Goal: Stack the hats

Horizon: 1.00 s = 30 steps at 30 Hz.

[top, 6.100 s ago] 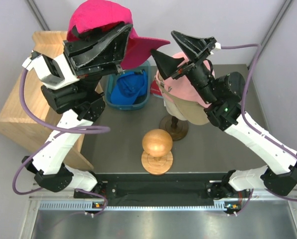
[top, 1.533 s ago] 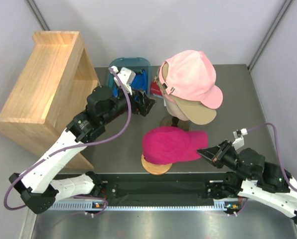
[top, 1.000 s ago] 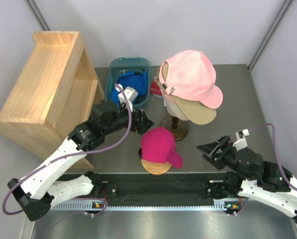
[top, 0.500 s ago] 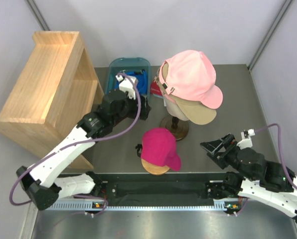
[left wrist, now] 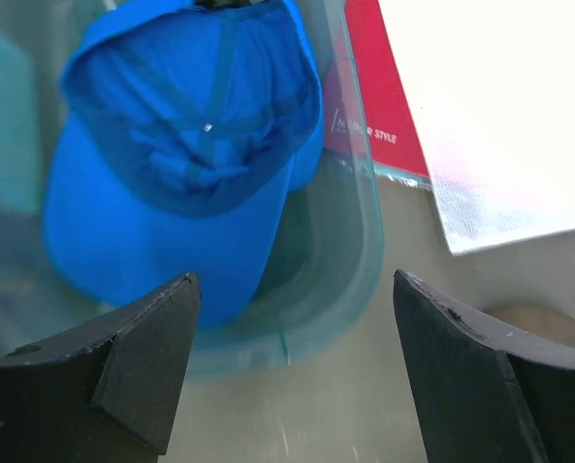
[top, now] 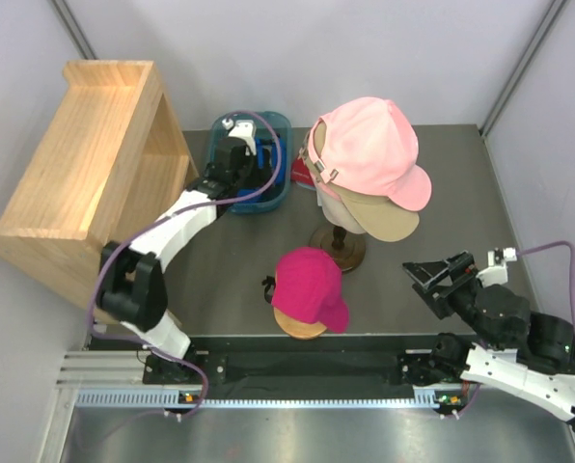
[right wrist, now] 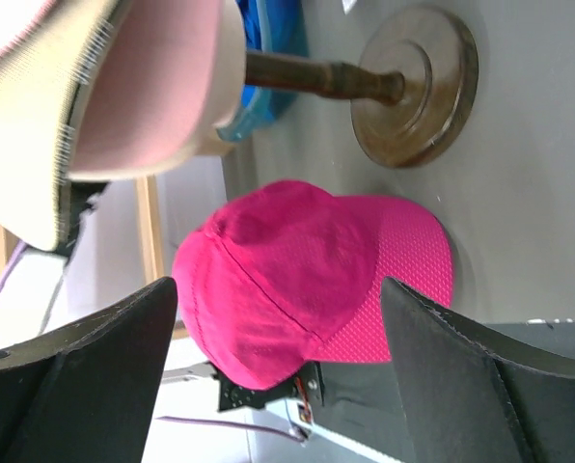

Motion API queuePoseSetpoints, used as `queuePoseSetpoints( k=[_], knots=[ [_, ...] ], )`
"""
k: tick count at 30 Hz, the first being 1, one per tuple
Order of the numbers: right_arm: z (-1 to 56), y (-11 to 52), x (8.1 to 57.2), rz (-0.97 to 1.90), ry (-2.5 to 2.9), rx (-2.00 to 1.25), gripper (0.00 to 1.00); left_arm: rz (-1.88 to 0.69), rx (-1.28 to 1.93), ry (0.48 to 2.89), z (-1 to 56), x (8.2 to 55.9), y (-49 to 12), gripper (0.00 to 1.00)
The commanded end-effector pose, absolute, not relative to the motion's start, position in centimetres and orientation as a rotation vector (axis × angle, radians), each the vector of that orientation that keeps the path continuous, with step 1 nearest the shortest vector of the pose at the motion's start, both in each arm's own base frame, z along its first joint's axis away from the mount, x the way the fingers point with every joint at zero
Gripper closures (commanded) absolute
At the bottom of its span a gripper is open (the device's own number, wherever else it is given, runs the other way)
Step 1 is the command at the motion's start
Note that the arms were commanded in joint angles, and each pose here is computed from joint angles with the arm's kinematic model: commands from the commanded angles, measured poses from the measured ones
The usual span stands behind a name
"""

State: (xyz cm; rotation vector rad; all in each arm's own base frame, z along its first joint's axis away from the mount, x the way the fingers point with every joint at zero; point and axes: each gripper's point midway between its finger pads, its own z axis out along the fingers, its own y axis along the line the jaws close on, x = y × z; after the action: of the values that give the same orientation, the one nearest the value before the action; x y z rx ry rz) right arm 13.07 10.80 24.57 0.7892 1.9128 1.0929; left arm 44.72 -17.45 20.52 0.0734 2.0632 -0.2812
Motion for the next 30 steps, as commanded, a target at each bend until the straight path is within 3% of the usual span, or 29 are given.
queuePoseSetpoints(
  k=[1, 13, 19, 30],
  knots=[
    [27.1, 9.5, 13.7, 1.094, 1.83, 0.837, 0.15, -0.349, 0.145, 1.948, 22.2, 49.7, -19.3, 0.16],
    [27.8, 7.9, 13.6, 1.061, 1.814, 0.915, 0.15, -0.456, 0.187, 2.0, 16.2, 55.5, -22.1, 0.2],
    [28.3, 7.2, 13.6, 1.046, 1.8, 0.938, 0.15, -0.416, 0.148, 2.059, 13.2, 56.1, -21.5, 0.25],
    [28.5, 6.3, 13.6, 1.022, 1.787, 0.959, 0.15, -0.352, 0.121, 2.049, 12.5, 56.5, -20.5, 0.29]
  ],
)
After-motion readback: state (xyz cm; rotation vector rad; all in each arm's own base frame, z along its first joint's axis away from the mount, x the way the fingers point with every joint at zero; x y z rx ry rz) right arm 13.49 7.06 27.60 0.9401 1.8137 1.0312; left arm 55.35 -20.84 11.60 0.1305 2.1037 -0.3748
